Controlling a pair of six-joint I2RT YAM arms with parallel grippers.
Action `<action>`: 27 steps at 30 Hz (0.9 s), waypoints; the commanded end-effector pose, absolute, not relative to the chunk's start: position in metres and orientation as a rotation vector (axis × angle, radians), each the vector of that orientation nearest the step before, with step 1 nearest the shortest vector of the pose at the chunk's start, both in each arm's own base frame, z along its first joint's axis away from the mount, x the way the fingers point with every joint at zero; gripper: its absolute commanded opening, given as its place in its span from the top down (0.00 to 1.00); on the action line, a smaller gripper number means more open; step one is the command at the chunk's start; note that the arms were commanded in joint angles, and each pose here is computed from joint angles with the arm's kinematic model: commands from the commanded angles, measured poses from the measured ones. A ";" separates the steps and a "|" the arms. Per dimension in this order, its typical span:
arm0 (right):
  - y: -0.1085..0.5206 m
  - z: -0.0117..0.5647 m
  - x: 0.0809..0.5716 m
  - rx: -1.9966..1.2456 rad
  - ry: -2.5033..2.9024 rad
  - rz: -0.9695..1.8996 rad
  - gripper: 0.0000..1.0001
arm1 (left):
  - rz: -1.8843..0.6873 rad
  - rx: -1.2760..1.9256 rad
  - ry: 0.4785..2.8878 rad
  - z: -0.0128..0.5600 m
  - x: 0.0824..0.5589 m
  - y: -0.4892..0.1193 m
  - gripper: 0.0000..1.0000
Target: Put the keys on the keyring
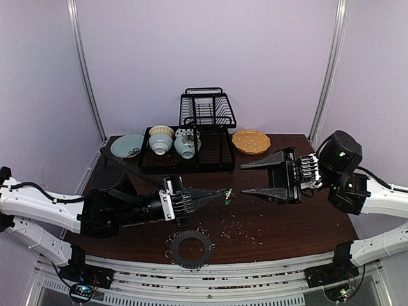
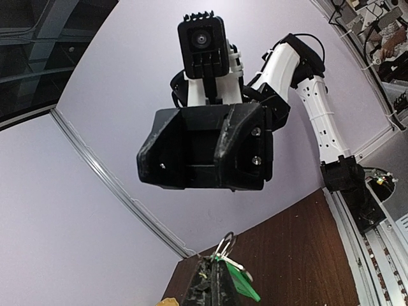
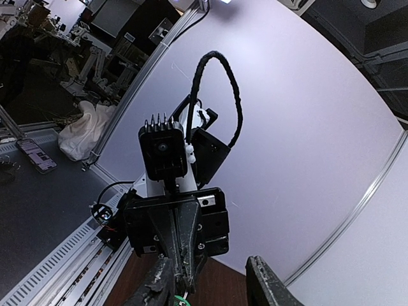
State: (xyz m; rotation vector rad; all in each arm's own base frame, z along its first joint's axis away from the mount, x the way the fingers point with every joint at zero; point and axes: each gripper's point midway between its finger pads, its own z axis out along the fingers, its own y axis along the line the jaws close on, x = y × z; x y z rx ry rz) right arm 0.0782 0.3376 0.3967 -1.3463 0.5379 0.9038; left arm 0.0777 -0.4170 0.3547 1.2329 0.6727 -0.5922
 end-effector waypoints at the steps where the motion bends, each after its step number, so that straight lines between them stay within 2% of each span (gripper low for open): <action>1: 0.339 0.388 0.079 -1.363 0.549 0.865 0.60 | -0.652 1.171 0.622 0.383 0.072 -0.416 1.00; 16: 0.348 0.375 0.086 -1.405 0.584 0.816 0.60 | -0.641 1.171 0.634 0.382 0.075 -0.419 1.00; 27: 0.342 0.387 0.081 -1.380 0.561 0.831 0.60 | -0.599 1.188 0.652 0.375 0.079 -0.420 1.00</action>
